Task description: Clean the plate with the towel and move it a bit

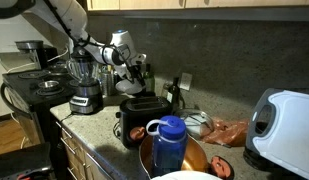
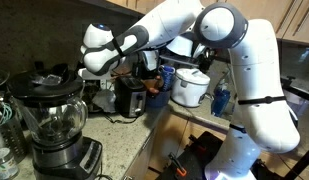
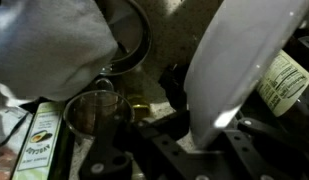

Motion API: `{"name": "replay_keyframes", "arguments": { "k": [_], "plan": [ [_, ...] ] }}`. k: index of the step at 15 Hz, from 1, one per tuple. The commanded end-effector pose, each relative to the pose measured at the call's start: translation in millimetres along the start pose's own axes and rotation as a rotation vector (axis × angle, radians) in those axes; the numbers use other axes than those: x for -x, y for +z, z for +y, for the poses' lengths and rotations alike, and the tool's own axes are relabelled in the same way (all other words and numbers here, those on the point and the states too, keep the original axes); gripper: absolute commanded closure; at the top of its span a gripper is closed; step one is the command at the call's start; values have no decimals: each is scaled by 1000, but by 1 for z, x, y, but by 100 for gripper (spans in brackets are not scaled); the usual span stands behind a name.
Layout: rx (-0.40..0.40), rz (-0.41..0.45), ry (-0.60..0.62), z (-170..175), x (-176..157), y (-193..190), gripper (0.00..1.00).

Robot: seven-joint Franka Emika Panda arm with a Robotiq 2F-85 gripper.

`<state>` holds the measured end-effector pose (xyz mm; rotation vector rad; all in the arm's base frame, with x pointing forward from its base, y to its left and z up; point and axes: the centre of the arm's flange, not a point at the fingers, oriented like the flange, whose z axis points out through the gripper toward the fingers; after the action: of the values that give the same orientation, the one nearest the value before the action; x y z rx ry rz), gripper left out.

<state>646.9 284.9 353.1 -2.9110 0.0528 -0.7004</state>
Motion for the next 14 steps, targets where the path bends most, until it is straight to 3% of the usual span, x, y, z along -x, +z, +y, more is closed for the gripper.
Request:
{"name": "replay_keyframes", "arguments": {
  "k": [1, 9, 14],
  "plan": [
    [22, 31, 79, 21, 23, -32, 93],
    [27, -33, 110, 39, 41, -26, 93],
    [-13, -61, 88, 35, 60, 12, 93]
  ]
}}
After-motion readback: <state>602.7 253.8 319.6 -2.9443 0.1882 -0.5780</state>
